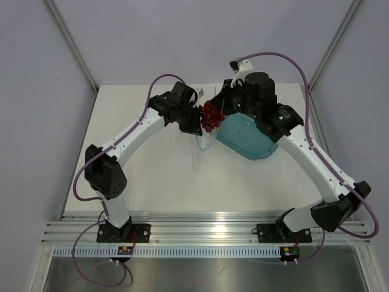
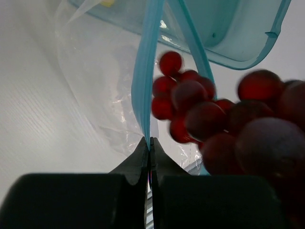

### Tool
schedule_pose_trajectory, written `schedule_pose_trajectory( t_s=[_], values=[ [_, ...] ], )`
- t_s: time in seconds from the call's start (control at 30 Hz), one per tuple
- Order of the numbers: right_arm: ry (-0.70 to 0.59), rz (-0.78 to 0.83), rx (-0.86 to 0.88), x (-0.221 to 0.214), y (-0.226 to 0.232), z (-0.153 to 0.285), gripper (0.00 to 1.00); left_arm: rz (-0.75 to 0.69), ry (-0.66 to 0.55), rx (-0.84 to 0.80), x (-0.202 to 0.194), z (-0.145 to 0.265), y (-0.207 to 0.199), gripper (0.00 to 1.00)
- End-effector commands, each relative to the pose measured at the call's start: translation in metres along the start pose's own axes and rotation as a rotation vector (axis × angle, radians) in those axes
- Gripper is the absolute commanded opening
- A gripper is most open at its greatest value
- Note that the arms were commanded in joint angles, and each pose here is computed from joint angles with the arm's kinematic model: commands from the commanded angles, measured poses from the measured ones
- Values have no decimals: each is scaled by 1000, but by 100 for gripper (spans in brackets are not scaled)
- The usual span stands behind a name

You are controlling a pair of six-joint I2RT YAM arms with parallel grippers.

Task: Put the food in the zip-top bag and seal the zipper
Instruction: Place the fake fruit in the zipper food storage bag.

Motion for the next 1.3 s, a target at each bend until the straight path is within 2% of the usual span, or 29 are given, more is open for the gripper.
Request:
schedule_pose_trajectory(
  t_s=[0.0, 0.67, 1.27],
  values=[
    [-49, -16, 71, 5, 11, -4, 0, -17, -79, -94, 11, 19, -13, 0],
    [58, -52, 58, -28, 1, -26, 0, 26, -102, -282, 12, 27, -8, 0],
    [207, -78, -37, -81, -23, -50, 0, 41, -127, -324, 16, 34, -6, 0]
  ],
)
Point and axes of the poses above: each gripper's point midway between its finger pads, its own z axis back along the fingers, its own y axis along the line the jaws close on, x = y × z, the point moved 9 cm from there along z, back along the fingers, and after that the axes turned 2 degrees about -z, right-handed, at the moved point
